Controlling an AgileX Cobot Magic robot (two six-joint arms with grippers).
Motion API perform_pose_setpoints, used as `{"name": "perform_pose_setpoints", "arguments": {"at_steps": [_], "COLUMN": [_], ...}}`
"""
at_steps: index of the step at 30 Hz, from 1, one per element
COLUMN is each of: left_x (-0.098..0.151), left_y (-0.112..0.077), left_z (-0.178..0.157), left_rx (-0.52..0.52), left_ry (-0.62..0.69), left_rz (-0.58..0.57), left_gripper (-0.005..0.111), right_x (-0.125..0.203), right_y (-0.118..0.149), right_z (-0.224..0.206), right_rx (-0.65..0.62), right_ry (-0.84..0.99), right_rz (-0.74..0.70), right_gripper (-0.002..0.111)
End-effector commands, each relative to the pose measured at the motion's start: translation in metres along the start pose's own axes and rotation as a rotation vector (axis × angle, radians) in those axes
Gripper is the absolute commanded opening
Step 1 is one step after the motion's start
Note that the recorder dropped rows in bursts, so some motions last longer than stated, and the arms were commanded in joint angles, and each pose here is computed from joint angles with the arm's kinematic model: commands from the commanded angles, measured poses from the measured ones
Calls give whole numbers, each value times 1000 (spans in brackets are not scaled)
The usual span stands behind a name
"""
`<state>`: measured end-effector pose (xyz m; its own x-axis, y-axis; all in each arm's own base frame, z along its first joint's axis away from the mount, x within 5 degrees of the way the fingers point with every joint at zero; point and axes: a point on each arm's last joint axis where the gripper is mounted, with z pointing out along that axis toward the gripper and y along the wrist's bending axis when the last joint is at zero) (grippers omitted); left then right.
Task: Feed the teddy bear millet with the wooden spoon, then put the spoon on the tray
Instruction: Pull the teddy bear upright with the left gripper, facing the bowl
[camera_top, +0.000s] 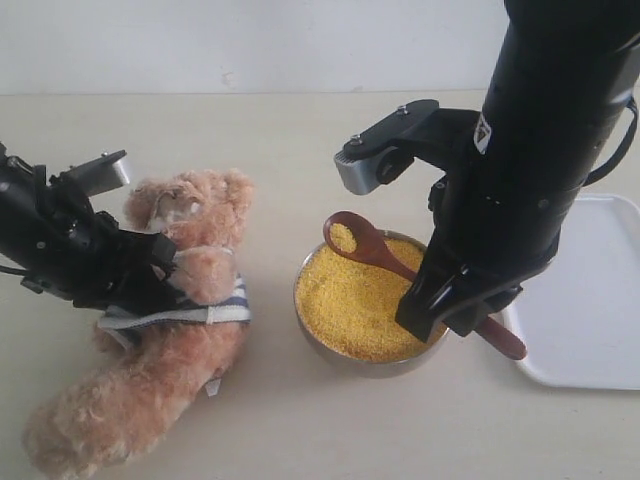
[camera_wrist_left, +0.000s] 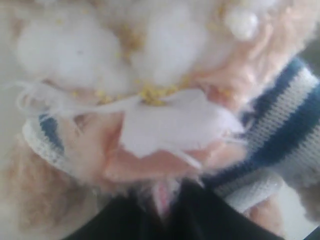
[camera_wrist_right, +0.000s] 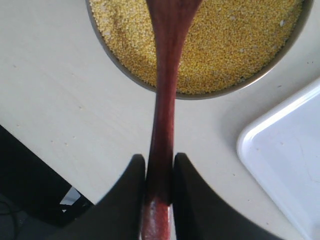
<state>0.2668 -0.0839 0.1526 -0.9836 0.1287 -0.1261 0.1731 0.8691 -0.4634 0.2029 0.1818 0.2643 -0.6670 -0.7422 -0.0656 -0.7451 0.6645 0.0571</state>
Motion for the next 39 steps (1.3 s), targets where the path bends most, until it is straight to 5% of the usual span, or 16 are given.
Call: {"name": "perform_pose_setpoints", "arguments": {"at_steps": [1,12,14,17,20,28,36,39], "left_x": [3,0,0,0,6,6,-2,-4], "left_y": [-3,0,0,-1,-4,-11,-4,3], "left_z": [-6,-5,-5,-5,-4,-10,20,31], "left_rx": [-24,-45,-45,-37,-4,39,122,112], "left_ry": [-12,-42,-42,-39,22,6,14,17], "left_rz": [33,30,30,-3,0,3,-23,-54], "left_gripper": [4,8,21,74,101,101,101,90], "right_x": [1,1,1,1,1,1,1,1], "right_y": [0,0,0,0,0,0,0,0], "right_z": [-5,-5,-5,-5,-5,-5,-5,-5], "right_rx": [2,0,0,0,0,0,0,0], "right_ry": [-13,-13,-13,-13,-13,-13,-13,-13], "right_rz": [-8,-10,-10,-10,-12,-12,-12,-12], "right_gripper": [-1,-1,-1,-1,-1,-1,-1,-1]}}
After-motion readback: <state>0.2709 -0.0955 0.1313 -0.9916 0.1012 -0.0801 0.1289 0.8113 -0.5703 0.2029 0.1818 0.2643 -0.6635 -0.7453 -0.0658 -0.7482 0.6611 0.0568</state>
